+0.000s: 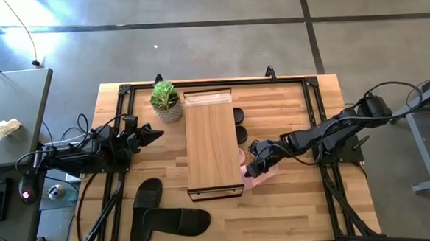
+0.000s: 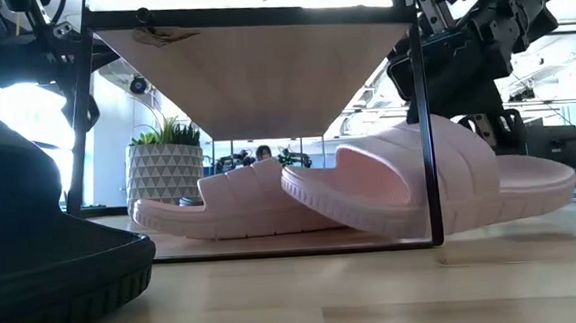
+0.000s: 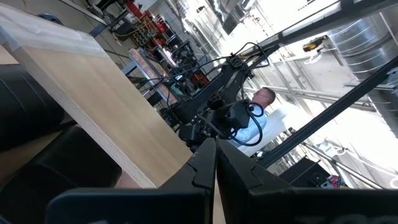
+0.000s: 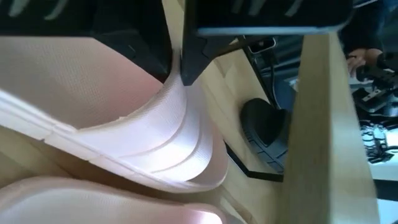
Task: Pick and place slides into the shelf
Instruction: Move the pink slide under the shelf
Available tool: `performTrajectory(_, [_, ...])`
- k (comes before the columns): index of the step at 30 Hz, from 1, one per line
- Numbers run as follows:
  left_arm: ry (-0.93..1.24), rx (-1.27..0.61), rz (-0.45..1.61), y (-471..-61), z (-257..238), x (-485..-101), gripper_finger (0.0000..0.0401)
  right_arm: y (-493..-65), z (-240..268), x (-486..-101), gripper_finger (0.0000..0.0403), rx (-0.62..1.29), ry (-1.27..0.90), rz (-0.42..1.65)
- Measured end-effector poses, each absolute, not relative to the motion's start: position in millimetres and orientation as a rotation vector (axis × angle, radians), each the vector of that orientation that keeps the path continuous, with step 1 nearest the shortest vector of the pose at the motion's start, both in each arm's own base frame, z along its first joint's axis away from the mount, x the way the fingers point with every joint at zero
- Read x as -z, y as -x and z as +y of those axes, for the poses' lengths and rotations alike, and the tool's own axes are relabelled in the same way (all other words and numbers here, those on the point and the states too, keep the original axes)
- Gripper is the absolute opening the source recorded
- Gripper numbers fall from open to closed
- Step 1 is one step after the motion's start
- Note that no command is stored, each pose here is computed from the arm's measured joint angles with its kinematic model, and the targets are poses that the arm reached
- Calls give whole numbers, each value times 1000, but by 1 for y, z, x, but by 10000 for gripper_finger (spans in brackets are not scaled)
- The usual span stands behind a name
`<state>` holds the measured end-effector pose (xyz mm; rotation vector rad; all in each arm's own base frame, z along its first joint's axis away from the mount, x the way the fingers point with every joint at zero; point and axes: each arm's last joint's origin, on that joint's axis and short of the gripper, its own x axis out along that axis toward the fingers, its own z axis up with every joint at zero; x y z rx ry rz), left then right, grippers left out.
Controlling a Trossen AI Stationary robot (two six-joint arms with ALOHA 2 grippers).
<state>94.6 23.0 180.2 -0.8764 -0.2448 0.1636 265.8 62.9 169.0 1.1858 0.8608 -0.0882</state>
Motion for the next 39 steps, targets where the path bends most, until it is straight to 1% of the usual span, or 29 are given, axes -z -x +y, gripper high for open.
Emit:
performTrajectory(7, [876,-163,-245,-95,23,-180,3,-265,63,-168,75,94,-1186,871])
performTrajectory(10, [900,-159,-247,-95,23,-180,3,-265,63,-168,91,100,-1201,878])
performTrajectory(16, [943,-218,-300,-94,25,-181,3,-264,63,-168,101,92,-1205,893])
performTrajectory(18, [1005,-202,-309,-94,25,-182,3,-264,63,-168,101,88,-1195,892])
performTrajectory(20, [1021,-120,-319,-94,23,-186,3,-264,63,-168,101,85,-1188,891])
performTrajectory(24, [940,209,-396,-88,15,-207,3,-264,63,-168,101,82,-1184,891])
performTrajectory(26, [924,325,-411,-84,11,-215,3,-264,63,-168,101,81,-1184,892])
performTrajectory(28, [929,358,-386,-83,9,-220,3,-264,63,-168,101,81,-1184,891])
performTrajectory(35, [976,270,-199,-92,2,-234,2,-260,62,-178,101,81,-1187,856])
performTrajectory(39, [970,151,9,-101,-4,-242,1,-250,58,-184,101,143,-1169,866])
